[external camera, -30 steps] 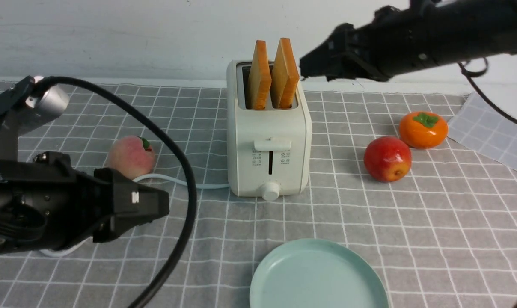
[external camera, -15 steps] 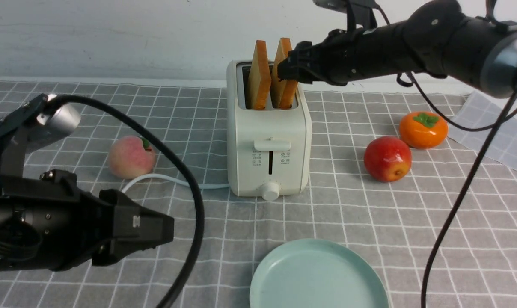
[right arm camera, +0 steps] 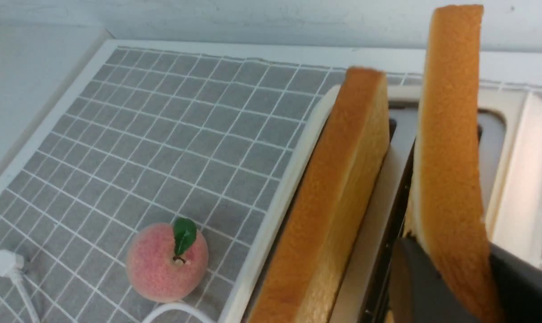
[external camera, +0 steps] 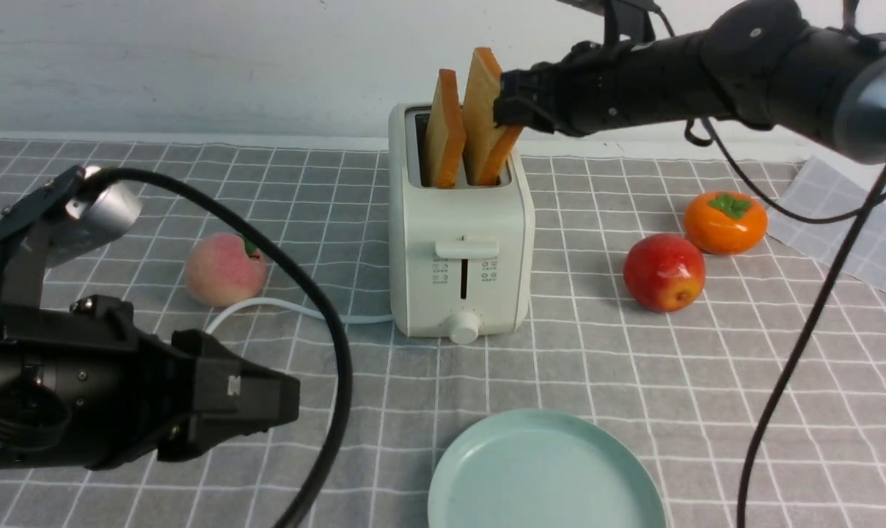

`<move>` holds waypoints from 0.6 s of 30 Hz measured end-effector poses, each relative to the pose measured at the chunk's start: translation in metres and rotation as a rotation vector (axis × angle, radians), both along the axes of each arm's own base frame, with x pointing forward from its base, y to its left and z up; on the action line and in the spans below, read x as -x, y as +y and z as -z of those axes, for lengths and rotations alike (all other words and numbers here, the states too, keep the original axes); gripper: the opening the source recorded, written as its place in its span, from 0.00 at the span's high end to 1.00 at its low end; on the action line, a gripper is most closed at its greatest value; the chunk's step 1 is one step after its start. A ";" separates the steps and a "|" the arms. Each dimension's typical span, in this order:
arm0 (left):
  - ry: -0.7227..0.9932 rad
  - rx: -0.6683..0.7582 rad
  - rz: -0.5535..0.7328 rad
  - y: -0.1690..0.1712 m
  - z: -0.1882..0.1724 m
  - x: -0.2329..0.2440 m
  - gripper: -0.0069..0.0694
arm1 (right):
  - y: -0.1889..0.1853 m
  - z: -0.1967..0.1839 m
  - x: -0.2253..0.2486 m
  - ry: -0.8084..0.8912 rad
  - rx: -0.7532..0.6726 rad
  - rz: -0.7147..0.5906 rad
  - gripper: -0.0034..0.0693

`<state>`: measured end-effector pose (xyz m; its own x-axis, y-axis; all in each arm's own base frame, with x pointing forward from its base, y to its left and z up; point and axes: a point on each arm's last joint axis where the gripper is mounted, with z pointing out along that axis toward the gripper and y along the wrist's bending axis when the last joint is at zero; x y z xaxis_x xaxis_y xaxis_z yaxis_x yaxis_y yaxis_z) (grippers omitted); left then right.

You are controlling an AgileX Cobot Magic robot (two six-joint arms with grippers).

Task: Take toasted bread from bread machine on grey coffee table place on plate.
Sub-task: 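Grasp the toast slice in the toaster and pull it up out of the slot with the right gripper, then place the held slice of bread on top of the slice on the plate with the right gripper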

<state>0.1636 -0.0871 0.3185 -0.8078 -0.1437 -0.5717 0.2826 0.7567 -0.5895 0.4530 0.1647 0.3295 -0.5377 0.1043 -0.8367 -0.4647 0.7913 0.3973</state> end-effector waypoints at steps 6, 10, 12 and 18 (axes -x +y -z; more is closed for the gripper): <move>0.001 0.000 0.001 0.000 0.000 0.000 0.60 | -0.033 -0.060 0.024 -0.097 -0.035 0.024 0.78; 0.001 0.000 0.001 0.000 0.000 0.000 0.60 | -0.073 -0.110 0.067 -0.114 -0.005 -0.041 0.78; 0.001 0.000 0.001 0.000 0.000 0.000 0.60 | -0.088 -0.117 0.085 -0.067 0.043 -0.101 0.78; 0.001 0.000 0.001 0.000 0.000 0.000 0.60 | -0.099 -0.089 0.112 0.194 0.114 -0.254 0.78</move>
